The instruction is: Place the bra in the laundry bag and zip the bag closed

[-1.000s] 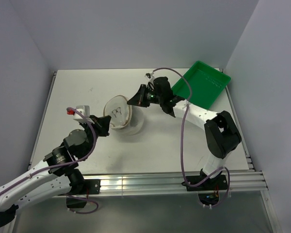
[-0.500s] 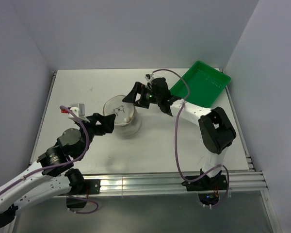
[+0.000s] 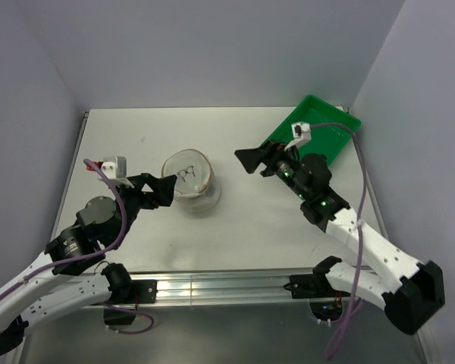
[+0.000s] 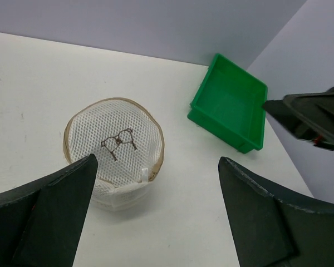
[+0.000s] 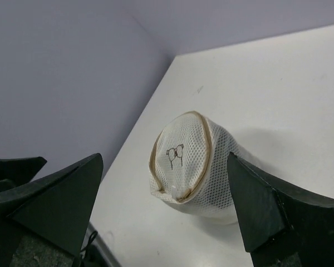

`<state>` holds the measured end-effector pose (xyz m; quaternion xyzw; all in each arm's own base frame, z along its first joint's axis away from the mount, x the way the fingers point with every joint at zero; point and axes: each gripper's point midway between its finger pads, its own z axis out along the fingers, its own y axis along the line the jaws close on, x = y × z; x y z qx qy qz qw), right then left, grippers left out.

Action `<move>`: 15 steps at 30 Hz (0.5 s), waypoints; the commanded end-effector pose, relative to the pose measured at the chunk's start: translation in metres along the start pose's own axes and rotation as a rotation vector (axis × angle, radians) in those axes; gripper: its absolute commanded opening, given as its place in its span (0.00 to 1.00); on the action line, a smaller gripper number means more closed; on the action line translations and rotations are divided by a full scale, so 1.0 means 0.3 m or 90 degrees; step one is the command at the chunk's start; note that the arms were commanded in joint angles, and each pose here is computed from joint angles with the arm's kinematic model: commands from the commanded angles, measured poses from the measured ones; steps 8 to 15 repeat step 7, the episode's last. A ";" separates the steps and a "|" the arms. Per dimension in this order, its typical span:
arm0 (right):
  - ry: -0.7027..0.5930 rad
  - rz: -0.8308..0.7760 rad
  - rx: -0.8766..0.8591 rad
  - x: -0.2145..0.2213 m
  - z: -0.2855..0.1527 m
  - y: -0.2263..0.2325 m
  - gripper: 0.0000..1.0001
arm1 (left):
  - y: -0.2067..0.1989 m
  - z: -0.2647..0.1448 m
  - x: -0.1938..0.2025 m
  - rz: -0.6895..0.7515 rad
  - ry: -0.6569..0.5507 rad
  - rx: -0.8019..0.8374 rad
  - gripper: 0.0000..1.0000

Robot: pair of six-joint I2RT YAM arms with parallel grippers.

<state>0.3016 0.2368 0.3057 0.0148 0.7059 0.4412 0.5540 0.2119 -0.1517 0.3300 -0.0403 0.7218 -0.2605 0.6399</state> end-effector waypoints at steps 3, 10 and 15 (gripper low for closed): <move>-0.143 -0.035 0.046 -0.124 -0.144 -0.034 1.00 | -0.015 -0.028 -0.009 0.036 0.016 0.031 0.94; -0.187 -0.041 0.057 -0.159 -0.220 -0.040 1.00 | -0.020 -0.038 -0.005 0.036 0.011 0.051 0.96; -0.187 -0.041 0.057 -0.159 -0.220 -0.040 1.00 | -0.020 -0.038 -0.005 0.036 0.011 0.051 0.96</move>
